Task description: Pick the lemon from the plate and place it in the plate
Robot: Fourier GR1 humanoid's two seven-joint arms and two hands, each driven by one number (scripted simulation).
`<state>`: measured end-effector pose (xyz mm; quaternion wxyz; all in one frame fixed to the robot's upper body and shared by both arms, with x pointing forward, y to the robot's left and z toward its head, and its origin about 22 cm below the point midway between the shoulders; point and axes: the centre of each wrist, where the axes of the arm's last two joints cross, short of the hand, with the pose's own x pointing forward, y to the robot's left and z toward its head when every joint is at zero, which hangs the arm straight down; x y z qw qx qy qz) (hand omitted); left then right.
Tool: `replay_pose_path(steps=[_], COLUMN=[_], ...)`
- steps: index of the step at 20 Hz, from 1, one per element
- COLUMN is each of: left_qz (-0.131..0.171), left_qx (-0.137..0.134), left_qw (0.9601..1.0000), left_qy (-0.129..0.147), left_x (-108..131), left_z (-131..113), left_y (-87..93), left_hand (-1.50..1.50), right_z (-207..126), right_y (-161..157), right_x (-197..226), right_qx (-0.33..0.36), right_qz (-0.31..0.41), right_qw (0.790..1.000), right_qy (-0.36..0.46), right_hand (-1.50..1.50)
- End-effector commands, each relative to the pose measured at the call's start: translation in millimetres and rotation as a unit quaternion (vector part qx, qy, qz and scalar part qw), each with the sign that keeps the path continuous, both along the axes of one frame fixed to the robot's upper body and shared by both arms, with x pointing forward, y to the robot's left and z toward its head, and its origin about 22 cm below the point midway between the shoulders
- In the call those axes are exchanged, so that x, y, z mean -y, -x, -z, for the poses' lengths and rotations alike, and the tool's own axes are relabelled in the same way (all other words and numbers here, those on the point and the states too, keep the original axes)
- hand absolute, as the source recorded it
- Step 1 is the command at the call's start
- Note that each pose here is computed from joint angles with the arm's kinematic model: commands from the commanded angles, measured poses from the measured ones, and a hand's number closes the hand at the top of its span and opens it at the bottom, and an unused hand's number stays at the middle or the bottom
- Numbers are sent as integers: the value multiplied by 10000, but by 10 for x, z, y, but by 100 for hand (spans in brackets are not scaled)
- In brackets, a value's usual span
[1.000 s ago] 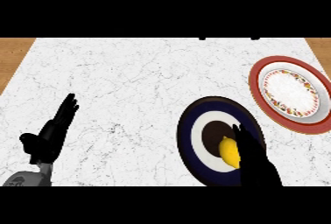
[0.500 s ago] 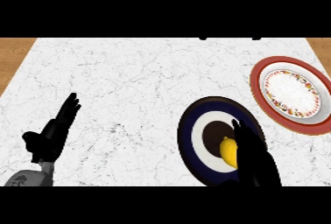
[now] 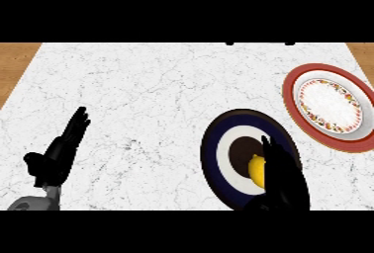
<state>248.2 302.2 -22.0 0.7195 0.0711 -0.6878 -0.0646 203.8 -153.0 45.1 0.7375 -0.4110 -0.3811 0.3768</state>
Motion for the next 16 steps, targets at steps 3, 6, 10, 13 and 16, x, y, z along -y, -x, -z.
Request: replay_pose_path(steps=[3, 6, 10, 13, 16], left_qz=[7, 19, -13, -16, -71], left_qx=[54, 49, 18, 13, 7], left_qw=[10000, 10000, 10000, 10000, 10000], left_qy=[-22, -22, -85, 23, 29], left_x=[-11, 129, 113, 15, -73], left_z=[145, 9, -161, -76, -94], left_y=[-12, -115, -139, -18, 87], left_hand=[0, 0, 0, 0, 0], right_z=[74, 155, 313, 649, 589], right_y=[-183, -241, -378, -365, -40], right_x=[15, -73, 221, 143, 187], right_qx=[-267, -313, -646, -477, -461], right_qz=[227, 269, -213, -317, -341], right_qw=[9990, 9987, 9977, 9984, 9984], right_qy=[276, 310, 3, 3, 27], right_hand=[-150, -150, 150, 150, 150])
